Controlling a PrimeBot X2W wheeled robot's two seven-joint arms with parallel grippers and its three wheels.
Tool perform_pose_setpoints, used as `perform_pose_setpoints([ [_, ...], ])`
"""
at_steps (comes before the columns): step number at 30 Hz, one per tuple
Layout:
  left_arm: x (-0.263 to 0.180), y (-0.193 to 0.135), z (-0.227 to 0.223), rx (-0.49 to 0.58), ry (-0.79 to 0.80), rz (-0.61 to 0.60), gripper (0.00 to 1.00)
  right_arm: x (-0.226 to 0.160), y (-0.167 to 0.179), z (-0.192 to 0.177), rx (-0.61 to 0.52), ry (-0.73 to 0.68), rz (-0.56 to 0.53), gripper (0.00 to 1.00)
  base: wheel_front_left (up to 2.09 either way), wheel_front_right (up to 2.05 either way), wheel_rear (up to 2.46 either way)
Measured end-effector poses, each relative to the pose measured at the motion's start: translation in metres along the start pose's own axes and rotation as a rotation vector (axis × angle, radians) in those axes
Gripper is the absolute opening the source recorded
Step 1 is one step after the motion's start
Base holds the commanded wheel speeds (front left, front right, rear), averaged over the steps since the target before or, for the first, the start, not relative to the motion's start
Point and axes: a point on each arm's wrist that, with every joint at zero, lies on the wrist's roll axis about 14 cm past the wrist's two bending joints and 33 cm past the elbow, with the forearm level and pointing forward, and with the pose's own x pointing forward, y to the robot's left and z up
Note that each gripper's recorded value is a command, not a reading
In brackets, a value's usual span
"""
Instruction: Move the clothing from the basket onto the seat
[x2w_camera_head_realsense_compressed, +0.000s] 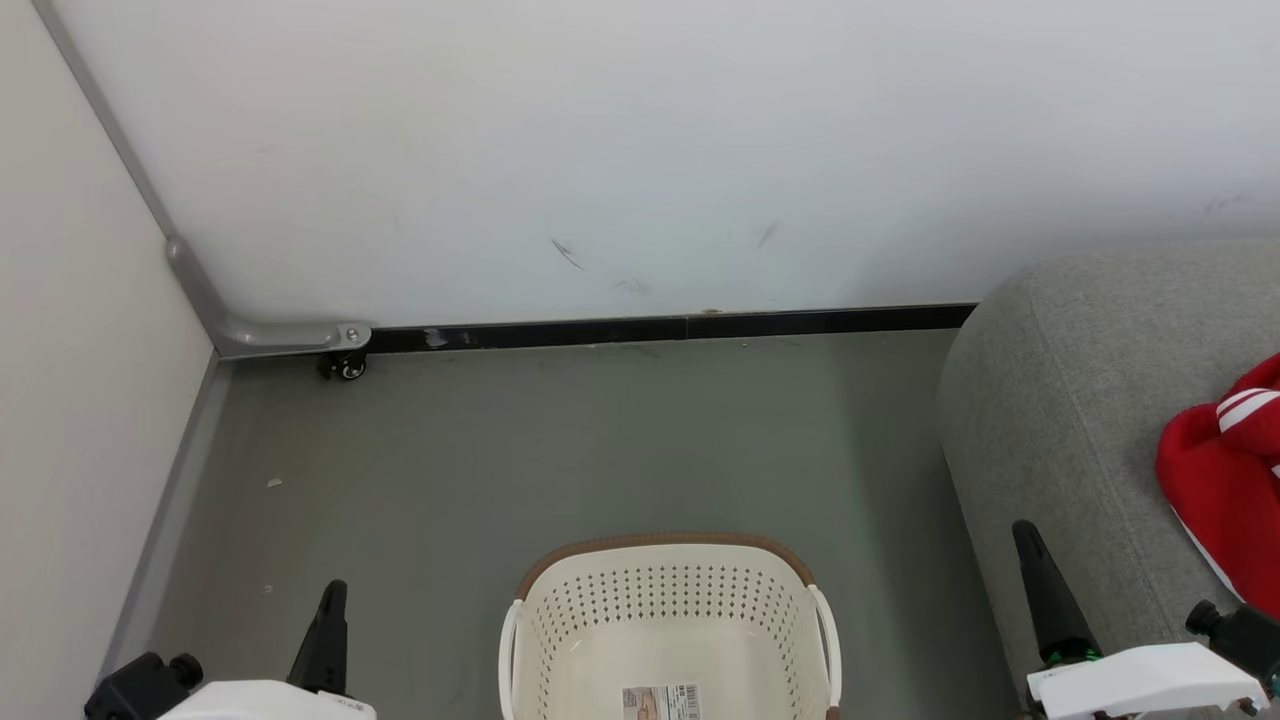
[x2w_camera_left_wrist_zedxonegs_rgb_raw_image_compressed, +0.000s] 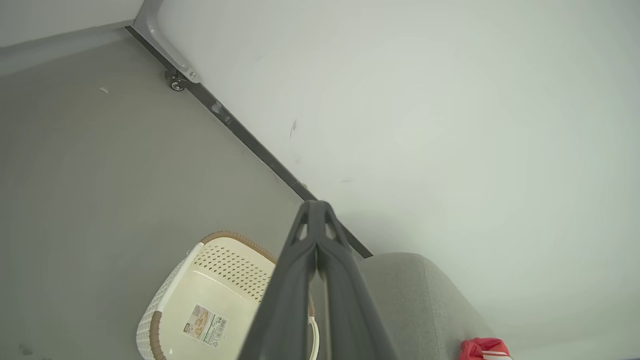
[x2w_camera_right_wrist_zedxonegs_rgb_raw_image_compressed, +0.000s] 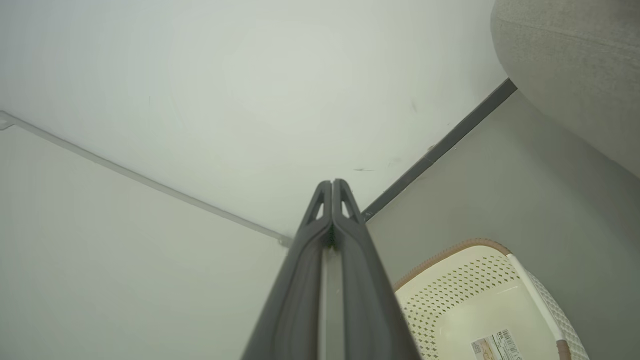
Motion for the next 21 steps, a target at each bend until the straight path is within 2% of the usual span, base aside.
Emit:
perform_pose_setpoints([
  [21,0.007,-0.005,0.005,-0.300,0.017,-0.044,0.00,0.008,0.001,0.017,0.282,-0.054,0.009,0.00,0.00,0.00,0.00],
])
